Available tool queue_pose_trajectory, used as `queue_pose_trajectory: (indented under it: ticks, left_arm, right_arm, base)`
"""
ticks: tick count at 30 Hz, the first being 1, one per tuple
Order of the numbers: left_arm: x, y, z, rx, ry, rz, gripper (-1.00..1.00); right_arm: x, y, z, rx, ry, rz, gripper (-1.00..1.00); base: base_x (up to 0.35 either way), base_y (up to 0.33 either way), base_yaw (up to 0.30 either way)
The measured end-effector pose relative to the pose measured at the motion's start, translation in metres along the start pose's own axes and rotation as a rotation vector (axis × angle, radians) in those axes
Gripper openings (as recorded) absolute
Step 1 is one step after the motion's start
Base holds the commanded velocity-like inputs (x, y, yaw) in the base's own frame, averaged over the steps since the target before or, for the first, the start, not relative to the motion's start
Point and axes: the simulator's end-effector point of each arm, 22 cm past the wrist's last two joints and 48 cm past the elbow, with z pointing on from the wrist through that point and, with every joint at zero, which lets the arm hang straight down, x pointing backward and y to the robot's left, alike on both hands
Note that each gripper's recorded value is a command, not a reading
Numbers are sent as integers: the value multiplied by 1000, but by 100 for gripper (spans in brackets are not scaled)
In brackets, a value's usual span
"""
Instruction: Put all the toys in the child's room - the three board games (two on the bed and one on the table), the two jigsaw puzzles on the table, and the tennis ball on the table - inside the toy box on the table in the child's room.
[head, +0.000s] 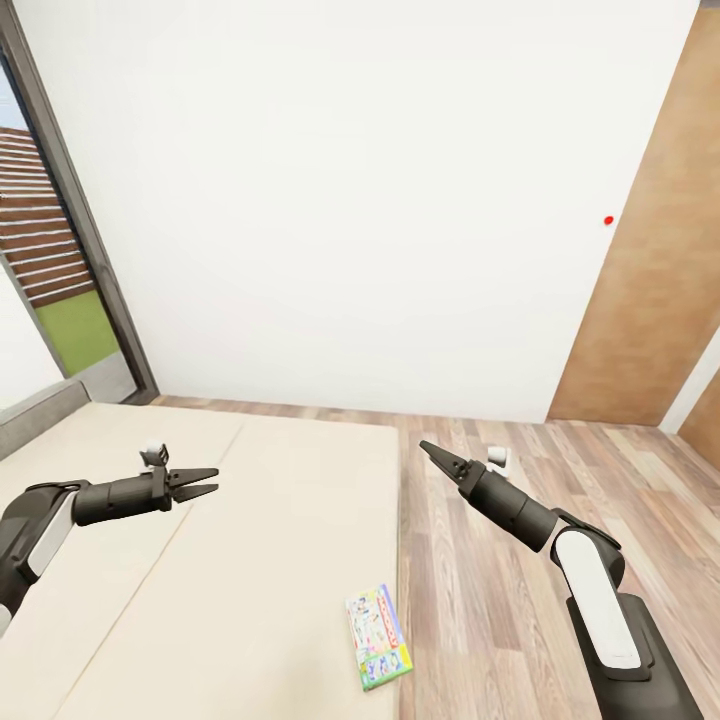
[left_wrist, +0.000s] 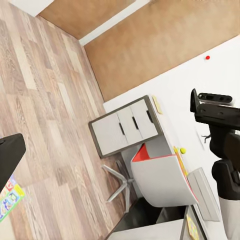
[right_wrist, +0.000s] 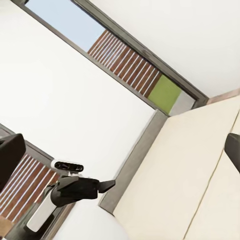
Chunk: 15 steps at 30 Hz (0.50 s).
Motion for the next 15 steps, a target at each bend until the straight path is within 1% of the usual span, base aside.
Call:
queue_pose_trajectory:
  ticks: [15]
  left_arm:
    - [-4,-12,-3,9,-10,20,100]
  right_arm:
    - [-5,12,-2,-14,-8,-18,100]
  base:
    - [0,0,61]
